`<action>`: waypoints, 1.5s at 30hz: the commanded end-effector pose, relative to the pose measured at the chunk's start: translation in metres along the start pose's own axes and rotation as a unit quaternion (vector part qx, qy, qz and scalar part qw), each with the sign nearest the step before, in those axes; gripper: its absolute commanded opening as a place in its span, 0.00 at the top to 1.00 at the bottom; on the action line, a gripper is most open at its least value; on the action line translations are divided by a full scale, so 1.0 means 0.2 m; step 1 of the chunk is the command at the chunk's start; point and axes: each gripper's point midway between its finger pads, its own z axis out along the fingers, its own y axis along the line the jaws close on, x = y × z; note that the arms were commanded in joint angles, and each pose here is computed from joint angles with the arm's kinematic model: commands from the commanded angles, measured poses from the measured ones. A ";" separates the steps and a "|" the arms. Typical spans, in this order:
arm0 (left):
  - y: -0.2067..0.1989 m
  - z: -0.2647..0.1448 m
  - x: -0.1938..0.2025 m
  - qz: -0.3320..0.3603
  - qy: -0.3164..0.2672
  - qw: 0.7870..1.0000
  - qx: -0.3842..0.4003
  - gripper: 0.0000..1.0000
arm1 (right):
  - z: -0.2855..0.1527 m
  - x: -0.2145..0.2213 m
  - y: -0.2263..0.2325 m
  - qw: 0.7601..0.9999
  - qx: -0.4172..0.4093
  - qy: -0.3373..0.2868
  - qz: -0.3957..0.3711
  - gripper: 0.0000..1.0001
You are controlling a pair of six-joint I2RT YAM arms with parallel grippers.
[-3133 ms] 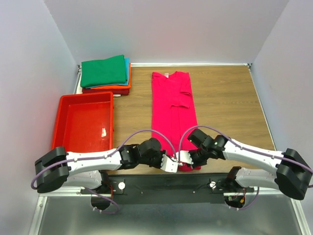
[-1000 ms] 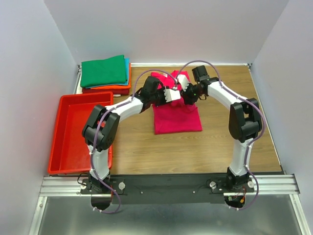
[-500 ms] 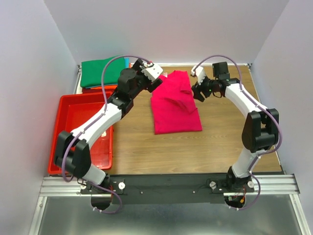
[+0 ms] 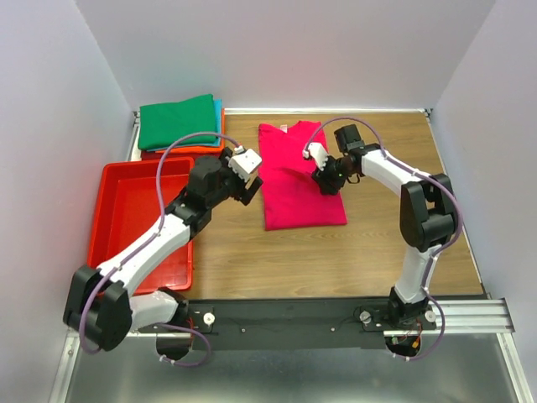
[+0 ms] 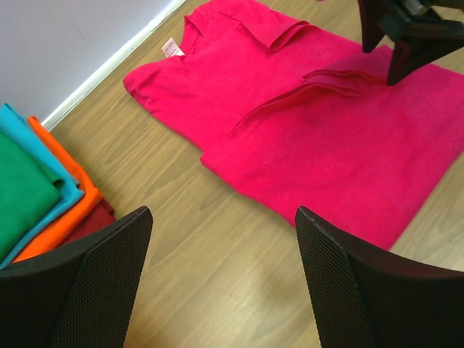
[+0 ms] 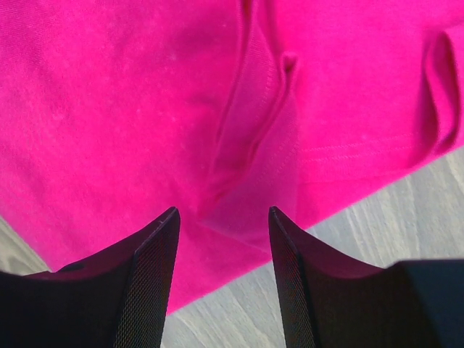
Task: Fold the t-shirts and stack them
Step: Fold the tshirt
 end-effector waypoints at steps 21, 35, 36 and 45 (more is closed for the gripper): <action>-0.06 -0.21 -0.01 0.002 -0.045 0.999 -0.006 0.13 | 0.00 -0.09 -0.26 0.990 0.130 0.031 0.040 0.99; -0.07 -0.25 -0.07 -0.018 -0.091 0.996 -0.012 0.02 | -0.20 -0.18 -0.73 0.924 0.329 -0.061 0.186 0.24; -0.09 -0.24 -0.07 -0.012 -0.092 0.996 0.001 0.02 | -0.21 -0.18 -0.71 0.930 0.315 -0.066 0.177 0.22; -0.50 -0.12 0.10 0.205 -0.044 0.969 0.133 0.15 | -0.25 -0.07 0.31 0.969 -0.063 -0.143 -0.193 0.09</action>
